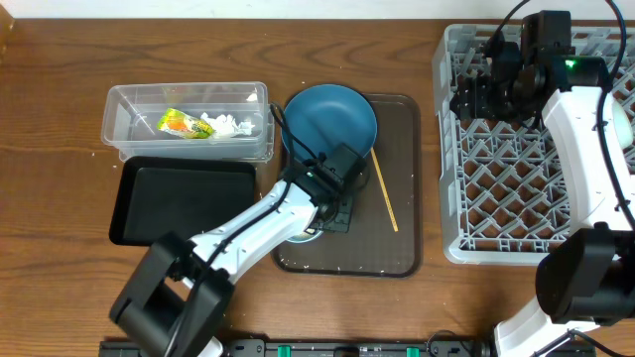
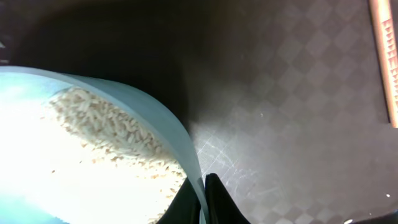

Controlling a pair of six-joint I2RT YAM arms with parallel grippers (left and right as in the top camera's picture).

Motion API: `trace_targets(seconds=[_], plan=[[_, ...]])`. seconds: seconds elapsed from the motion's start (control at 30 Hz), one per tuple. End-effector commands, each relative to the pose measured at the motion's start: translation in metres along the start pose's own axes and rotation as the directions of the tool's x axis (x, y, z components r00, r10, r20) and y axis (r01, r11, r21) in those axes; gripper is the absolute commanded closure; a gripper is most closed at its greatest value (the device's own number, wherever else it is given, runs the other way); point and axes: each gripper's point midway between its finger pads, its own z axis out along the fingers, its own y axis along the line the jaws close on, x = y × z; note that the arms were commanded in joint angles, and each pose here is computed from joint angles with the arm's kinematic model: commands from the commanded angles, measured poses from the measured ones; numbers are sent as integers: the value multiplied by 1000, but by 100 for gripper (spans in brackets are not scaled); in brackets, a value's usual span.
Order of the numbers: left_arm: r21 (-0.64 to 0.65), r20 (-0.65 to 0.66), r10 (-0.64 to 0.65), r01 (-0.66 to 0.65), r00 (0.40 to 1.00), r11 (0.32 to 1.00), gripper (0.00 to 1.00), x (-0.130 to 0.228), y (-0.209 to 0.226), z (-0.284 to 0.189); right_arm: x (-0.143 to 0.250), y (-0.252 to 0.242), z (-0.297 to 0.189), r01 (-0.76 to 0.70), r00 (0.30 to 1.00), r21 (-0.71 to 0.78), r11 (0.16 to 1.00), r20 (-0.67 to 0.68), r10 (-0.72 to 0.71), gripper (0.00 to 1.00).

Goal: Sort waste into correct bins and load items into the dishwasher rack
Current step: 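Hold the white bowl tipped over the black tray to pour out rice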

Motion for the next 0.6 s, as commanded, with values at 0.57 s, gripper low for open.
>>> trace_targets(seconds=[0.57], plan=[[9,256,-219,224,942,975,94,-36,107,-108,4,-1,4,14,1000,15,1000,-20,-14,24]])
